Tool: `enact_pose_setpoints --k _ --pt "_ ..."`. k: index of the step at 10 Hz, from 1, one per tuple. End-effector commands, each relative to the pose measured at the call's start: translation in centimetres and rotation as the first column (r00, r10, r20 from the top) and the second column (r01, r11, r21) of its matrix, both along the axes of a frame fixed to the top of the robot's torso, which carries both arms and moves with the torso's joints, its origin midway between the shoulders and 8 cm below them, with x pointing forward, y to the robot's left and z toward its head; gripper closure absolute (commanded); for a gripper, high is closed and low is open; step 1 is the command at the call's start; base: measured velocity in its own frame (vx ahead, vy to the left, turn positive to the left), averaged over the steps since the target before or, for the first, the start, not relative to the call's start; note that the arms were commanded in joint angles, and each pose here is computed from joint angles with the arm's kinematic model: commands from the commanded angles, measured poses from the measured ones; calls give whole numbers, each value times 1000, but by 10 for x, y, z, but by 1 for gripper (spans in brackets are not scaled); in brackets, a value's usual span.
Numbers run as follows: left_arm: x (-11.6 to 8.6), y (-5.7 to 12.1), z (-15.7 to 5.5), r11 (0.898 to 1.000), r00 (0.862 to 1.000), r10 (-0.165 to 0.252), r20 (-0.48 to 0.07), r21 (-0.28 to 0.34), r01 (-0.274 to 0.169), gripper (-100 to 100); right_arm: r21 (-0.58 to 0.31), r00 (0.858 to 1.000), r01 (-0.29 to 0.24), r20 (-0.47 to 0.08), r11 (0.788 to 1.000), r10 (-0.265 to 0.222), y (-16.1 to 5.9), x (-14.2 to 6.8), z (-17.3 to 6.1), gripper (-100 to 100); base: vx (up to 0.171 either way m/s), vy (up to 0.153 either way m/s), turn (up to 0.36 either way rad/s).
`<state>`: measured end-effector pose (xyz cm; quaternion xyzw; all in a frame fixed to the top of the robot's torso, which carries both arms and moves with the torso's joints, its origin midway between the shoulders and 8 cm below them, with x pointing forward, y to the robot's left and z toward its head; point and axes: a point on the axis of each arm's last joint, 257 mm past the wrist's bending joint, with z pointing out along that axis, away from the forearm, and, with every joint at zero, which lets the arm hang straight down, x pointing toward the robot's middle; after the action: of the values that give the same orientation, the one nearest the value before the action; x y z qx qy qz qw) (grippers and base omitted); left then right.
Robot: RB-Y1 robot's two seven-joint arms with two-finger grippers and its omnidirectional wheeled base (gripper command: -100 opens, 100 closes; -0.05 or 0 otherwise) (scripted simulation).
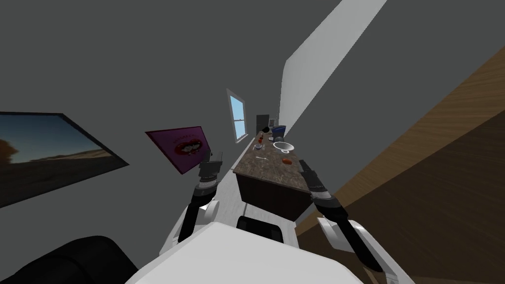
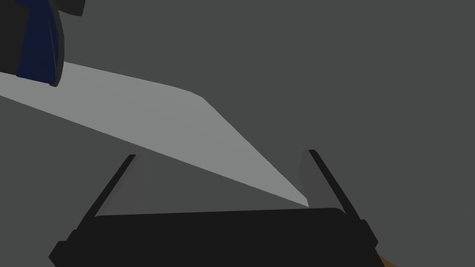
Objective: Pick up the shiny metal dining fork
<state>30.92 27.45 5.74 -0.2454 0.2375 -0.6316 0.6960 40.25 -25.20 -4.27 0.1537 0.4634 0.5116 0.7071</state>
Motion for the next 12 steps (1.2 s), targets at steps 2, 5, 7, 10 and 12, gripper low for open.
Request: enact_pose_setpoints --k 2,5,7,10,12 --pt "0 0 0 1000 1000 0 0 0 0 0 -112 1000 9 -25 994 -12 -7 8 -16 -100 -51 12 120" --pt "0 0 0 1000 1000 0 0 0 0 0 -198 999 11 -42 980 -19 -14 15 -27 -100 -60 27 86" --pt "0 0 0 1000 1000 0 0 0 0 0 -278 998 15 -58 960 -32 -22 22 -38 -100 -58 35 116" --pt "0 0 0 1000 1000 0 0 0 0 0 -422 994 23 -87 906 -66 -41 35 -63 -100 -50 61 134" --pt "0 0 0 1000 1000 0 0 0 0 0 -498 992 20 -99 867 -80 -51 40 -75 -100 -34 55 142"
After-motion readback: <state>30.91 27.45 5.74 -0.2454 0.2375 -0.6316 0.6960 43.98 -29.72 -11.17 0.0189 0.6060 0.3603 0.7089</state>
